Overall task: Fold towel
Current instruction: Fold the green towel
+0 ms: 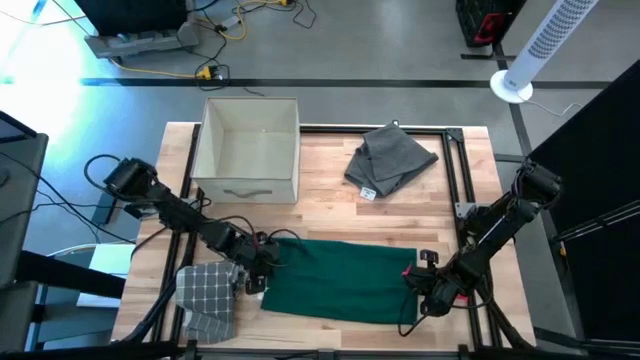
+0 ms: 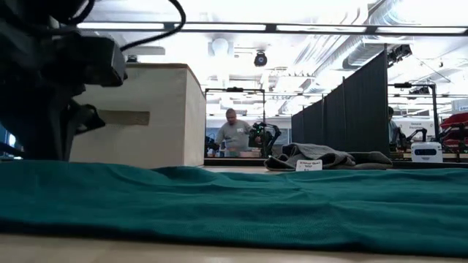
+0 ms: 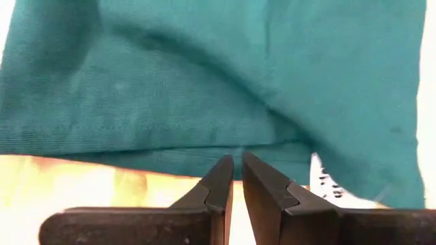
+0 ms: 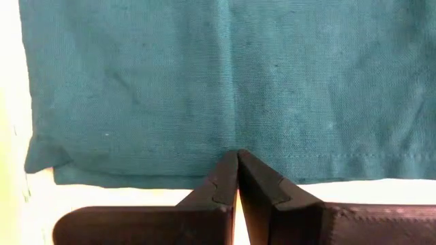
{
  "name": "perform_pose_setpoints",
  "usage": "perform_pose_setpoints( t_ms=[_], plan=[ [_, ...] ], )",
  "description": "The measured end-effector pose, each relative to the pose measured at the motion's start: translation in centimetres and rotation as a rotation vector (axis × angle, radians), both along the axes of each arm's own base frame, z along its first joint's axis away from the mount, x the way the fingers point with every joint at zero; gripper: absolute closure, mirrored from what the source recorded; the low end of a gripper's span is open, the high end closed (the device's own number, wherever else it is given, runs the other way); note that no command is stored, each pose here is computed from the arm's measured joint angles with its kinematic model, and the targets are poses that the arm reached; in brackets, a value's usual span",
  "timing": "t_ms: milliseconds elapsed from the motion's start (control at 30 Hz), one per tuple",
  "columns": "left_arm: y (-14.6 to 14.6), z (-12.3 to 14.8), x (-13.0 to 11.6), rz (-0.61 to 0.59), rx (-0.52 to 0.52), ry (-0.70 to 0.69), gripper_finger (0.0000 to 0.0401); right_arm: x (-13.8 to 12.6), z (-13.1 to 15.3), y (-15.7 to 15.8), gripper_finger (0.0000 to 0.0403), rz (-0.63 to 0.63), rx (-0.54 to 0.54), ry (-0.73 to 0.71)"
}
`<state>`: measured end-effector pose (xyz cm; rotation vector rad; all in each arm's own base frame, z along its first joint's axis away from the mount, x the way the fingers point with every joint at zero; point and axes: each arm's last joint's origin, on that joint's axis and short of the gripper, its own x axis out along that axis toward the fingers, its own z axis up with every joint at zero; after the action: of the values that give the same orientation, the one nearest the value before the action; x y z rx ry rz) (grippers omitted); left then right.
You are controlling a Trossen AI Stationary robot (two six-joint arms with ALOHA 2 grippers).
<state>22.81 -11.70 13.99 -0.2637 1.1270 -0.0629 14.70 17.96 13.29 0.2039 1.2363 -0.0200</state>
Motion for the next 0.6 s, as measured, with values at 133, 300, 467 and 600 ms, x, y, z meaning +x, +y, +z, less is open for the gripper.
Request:
perform_pose_setpoints(
  t_ms=[133, 300, 467, 600],
  plan=[
    [0.0, 1.1, 0.2, 0.037, -0.033, -0.069, 0.0376, 0.6, 2.3, 0.6, 0.0403, -0.011, 0.068, -0.101],
    [-0.4, 1.0, 0.8, 0.047, 0.013, -0.150, 0.0376, 1.5, 2.4, 0.9, 0.0403, -0.008, 0.057, -0.217],
    [-0.5, -0.7, 1.0, 0.019, 0.037, -0.088, 0.0376, 2.2, 0.4, 0.6, 0.0403, -0.023, 0.040, -0.199],
    [-0.4, -1.5, 1.1, 0.018, 0.059, -0.061, 0.0376, 2.3, -0.7, 0.7, 0.0403, 0.003, 0.033, -0.135]
  ],
)
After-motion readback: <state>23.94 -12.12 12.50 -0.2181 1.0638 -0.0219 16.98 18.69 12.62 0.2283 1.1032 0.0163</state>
